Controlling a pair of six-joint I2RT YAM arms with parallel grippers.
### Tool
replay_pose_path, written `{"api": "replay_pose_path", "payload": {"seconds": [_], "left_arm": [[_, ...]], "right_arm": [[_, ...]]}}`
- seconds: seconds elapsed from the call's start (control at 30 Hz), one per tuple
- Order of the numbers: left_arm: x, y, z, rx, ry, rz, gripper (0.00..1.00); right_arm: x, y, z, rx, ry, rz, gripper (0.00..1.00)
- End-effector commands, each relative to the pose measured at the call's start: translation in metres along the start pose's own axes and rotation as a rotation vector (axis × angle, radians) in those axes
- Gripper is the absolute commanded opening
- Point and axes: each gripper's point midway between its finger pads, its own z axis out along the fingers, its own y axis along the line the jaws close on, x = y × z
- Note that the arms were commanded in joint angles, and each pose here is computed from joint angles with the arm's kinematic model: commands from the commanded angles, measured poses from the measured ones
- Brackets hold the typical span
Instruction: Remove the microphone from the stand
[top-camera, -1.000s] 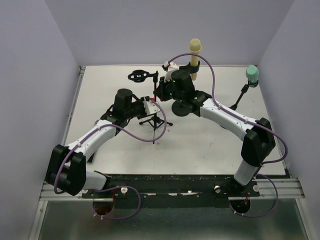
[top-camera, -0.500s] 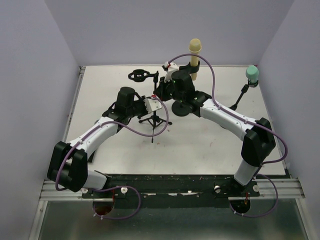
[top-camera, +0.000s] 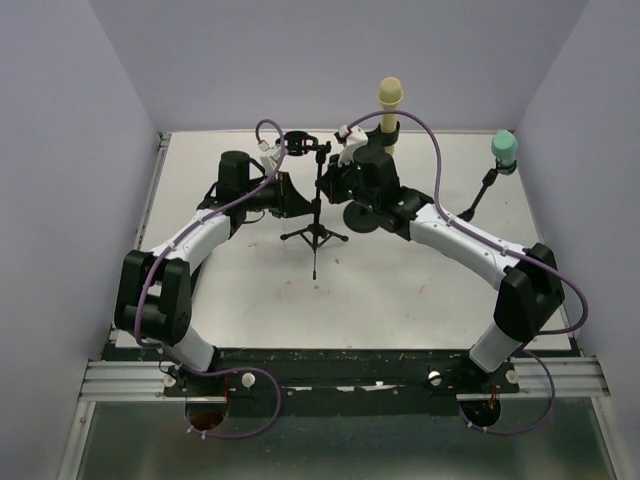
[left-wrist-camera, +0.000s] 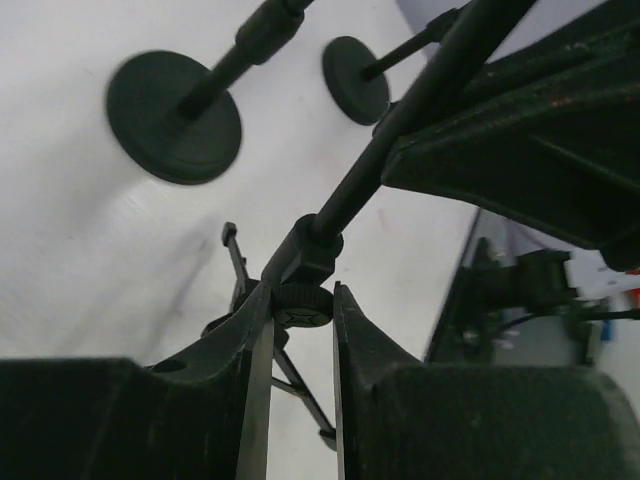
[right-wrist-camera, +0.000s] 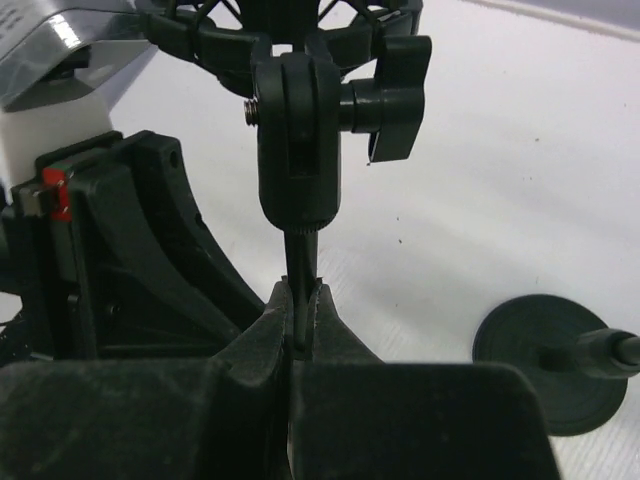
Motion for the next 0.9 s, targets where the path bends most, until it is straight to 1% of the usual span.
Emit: {"api": "replay_pose_path", "payload": {"seconds": [0.0, 0.07, 0.1, 0.13, 0.17, 0.2, 0.23, 0.27, 0.3, 0.37, 0.43, 0.47, 0.57, 0.6, 0.63, 0.7, 0.77, 0.87], "left_arm": [[0.0, -0.038, -0.001, 0.262, 0.025, -0.364, 0.0], [0.003, -0.027, -0.001, 0.252, 0.049, -0.434, 0.0], [0.006, -0.022, -0.002, 0.257, 0.069, -0.491, 0.0], [0.011, -0.014, -0.003, 0.25, 0.094, -0.582, 0.0], [0.015, -0.009, -0.004, 0.247, 0.117, -0.641, 0.06], [0.02, -0.004, -0.005, 0.24, 0.134, -0.684, 0.16], [0.024, -0.001, -0.006, 0.233, 0.141, -0.701, 0.35], [0.028, 0.002, -0.007, 0.211, 0.15, -0.715, 0.47], [0.031, 0.004, -0.009, 0.187, 0.15, -0.708, 0.54], [0.032, 0.009, -0.014, 0.129, 0.137, -0.645, 0.65], [0.033, 0.012, -0.021, 0.069, 0.128, -0.569, 0.66], [0.036, 0.016, -0.025, 0.026, 0.131, -0.497, 0.7], [0.048, 0.028, -0.042, -0.12, 0.171, -0.296, 0.7], [0.052, 0.031, -0.047, -0.148, 0.169, -0.227, 0.7], [0.05, 0.03, -0.053, -0.166, 0.149, -0.121, 0.7], [0.053, 0.029, -0.06, -0.188, 0.123, 0.047, 0.7], [0.046, 0.02, -0.062, -0.179, 0.094, 0.279, 0.69], [0.032, 0.0, -0.053, -0.149, 0.053, 0.646, 0.68]], "right_arm": [[-0.018, 0.006, -0.015, -0.009, -0.052, 0.0, 0.01], [-0.017, 0.006, -0.015, -0.008, -0.05, 0.002, 0.01], [-0.016, 0.006, -0.015, -0.009, -0.048, 0.003, 0.01], [-0.015, 0.006, -0.015, -0.011, -0.047, 0.001, 0.01], [-0.016, 0.007, -0.016, -0.013, -0.049, 0.003, 0.01], [-0.015, 0.006, -0.016, -0.011, -0.047, 0.004, 0.01], [-0.014, 0.006, -0.016, -0.01, -0.044, 0.004, 0.01], [-0.015, 0.005, -0.016, -0.008, -0.047, 0.005, 0.01], [-0.014, 0.006, -0.016, -0.007, -0.046, 0.004, 0.01], [-0.015, 0.003, -0.016, 0.002, -0.048, 0.005, 0.01], [-0.015, 0.003, -0.016, 0.002, -0.048, 0.001, 0.01], [-0.021, 0.006, -0.016, -0.007, -0.074, 0.003, 0.01], [-0.02, 0.006, -0.014, -0.009, -0.071, 0.001, 0.01], [-0.02, 0.006, -0.014, -0.01, -0.069, 0.001, 0.01], [-0.02, 0.007, -0.014, -0.012, -0.07, 0.001, 0.0], [-0.017, 0.007, -0.012, -0.016, -0.061, 0.002, 0.01], [-0.017, 0.008, -0.011, -0.022, -0.058, 0.003, 0.01], [-0.016, 0.01, -0.009, -0.032, -0.054, 0.011, 0.01]]}}
